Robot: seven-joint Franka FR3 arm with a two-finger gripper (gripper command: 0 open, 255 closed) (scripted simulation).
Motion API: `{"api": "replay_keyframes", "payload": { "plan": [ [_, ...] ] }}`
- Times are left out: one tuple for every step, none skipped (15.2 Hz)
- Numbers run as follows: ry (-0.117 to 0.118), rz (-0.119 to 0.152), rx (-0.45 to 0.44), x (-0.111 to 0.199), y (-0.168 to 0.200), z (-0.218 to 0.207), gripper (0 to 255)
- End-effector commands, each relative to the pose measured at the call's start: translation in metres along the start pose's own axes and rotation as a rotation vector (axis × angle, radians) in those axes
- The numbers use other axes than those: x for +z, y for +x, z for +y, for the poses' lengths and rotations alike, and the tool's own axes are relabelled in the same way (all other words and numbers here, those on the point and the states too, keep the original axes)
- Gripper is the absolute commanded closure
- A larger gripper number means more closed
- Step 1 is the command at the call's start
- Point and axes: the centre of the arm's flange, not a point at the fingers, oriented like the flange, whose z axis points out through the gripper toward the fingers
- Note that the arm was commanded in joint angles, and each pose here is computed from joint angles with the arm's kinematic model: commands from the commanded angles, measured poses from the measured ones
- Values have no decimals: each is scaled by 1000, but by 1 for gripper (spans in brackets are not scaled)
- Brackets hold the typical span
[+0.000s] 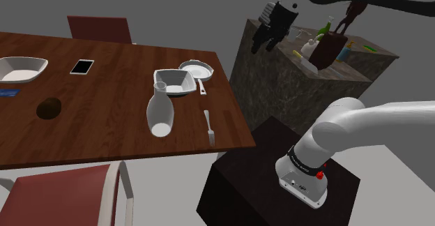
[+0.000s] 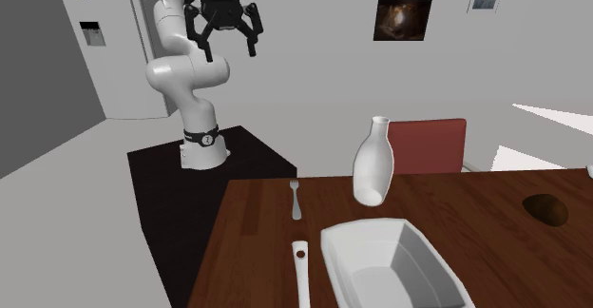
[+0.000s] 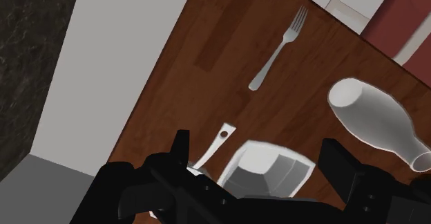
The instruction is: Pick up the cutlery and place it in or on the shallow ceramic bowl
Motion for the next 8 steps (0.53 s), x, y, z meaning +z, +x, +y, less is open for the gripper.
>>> {"api": "replay_keyframes", "payload": {
  "plan": [
    [-9,-1,31,25,-2,-10,0],
    [-14,-2,45,38,-3,-15,0],
    [-19,-3,60,50,-4,-20,0],
    [-23,-5,74,63,-4,-26,0],
    [-28,-6,89,75,-5,-31,0],
    [-33,-7,103,88,-6,-36,0],
    [-37,-8,118,100,-6,-40,0],
    [-42,-9,132,113,-7,-45,0]
  ]
}}
